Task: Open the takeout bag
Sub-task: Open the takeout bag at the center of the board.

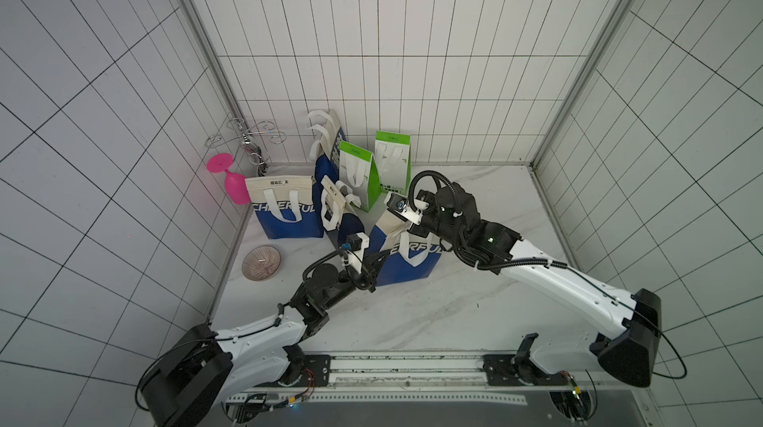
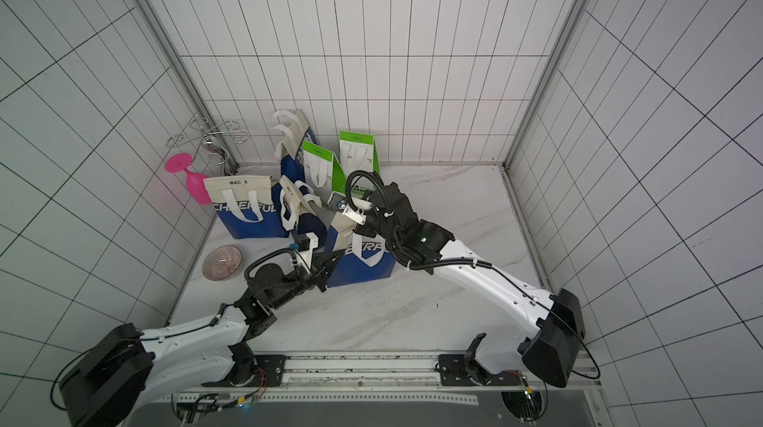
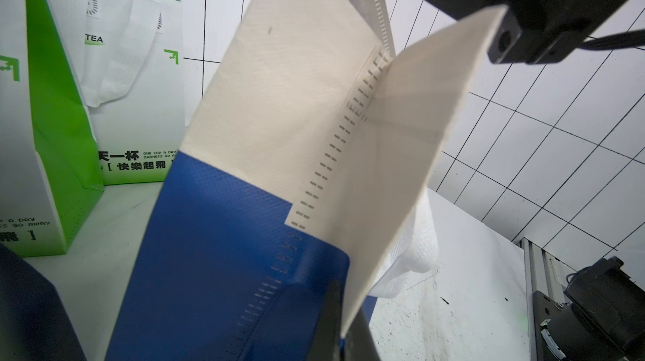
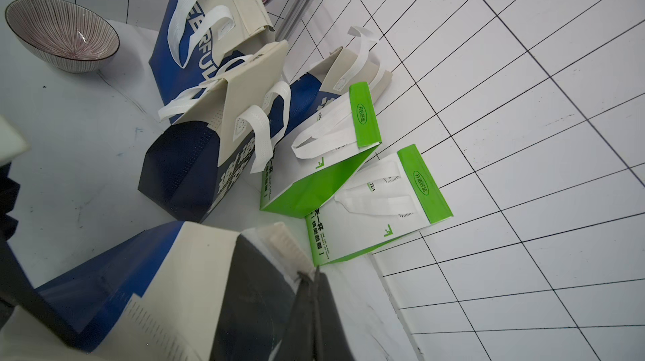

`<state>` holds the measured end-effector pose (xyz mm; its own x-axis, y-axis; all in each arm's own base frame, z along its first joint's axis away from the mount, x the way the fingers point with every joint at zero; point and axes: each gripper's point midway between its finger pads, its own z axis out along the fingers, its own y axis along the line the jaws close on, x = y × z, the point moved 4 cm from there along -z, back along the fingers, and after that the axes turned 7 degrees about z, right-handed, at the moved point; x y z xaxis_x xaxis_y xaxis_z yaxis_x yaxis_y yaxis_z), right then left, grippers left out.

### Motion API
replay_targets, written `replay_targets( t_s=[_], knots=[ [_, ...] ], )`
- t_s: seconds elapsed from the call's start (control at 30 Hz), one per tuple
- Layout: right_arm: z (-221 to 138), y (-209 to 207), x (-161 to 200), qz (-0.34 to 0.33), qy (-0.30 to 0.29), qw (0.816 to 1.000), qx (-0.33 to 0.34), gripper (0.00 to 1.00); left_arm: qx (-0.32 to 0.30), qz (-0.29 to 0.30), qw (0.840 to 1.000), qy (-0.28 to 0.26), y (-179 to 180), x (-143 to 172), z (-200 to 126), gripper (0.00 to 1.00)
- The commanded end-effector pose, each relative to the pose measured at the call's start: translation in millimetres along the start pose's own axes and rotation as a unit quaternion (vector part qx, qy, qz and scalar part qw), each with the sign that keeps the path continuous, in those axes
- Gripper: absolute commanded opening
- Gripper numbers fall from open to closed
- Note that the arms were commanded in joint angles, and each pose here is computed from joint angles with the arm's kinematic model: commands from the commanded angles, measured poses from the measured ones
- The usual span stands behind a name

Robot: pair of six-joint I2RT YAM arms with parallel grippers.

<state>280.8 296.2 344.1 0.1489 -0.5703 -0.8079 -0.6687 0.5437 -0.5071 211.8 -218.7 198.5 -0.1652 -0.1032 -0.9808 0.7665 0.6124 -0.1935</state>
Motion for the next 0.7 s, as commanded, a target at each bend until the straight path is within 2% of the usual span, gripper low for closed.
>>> replay_targets(
  t_s=[0.0, 0.17, 0.2, 0.23, 0.4, 0.67],
  knots=[
    [-27.8, -32.2, -40.6, 0.041, -0.068, 0.996, 0.035, 0.0, 0.003, -0.006, 0.999, 0.042, -0.2, 21.5, -1.7, 0.0],
    [-27.7, -31.6, -33.9, 0.047, -0.049, 0.997, 0.032, 0.0, 0.003, -0.005, 0.999, 0.041, -0.3, 20.4, -1.9, 0.0],
    [-27.5, -29.4, -30.6, 0.048, -0.044, 0.997, 0.03, 0.04, 0.004, -0.005, 0.999, 0.04, -0.7, 20.4, -2.2, 0.0],
    [-27.3, -27.9, -26.4, 0.05, -0.038, 0.998, 0.029, 0.12, 0.003, -0.005, 0.999, 0.04, -0.4, 20.3, -2.1, 0.0],
    [-23.7, -14.8, -3.7, 0.064, -0.012, 0.998, 0.017, 0.32, 0.005, -0.007, 0.999, 0.04, -0.9, 20.0, -1.4, 0.0],
    [-32.8, 8.3, 19.4, 0.057, -0.001, 0.998, 0.0, 0.5, 0.005, -0.008, 0.999, 0.038, -1.2, 19.0, -2.3, 0.0]
  ],
)
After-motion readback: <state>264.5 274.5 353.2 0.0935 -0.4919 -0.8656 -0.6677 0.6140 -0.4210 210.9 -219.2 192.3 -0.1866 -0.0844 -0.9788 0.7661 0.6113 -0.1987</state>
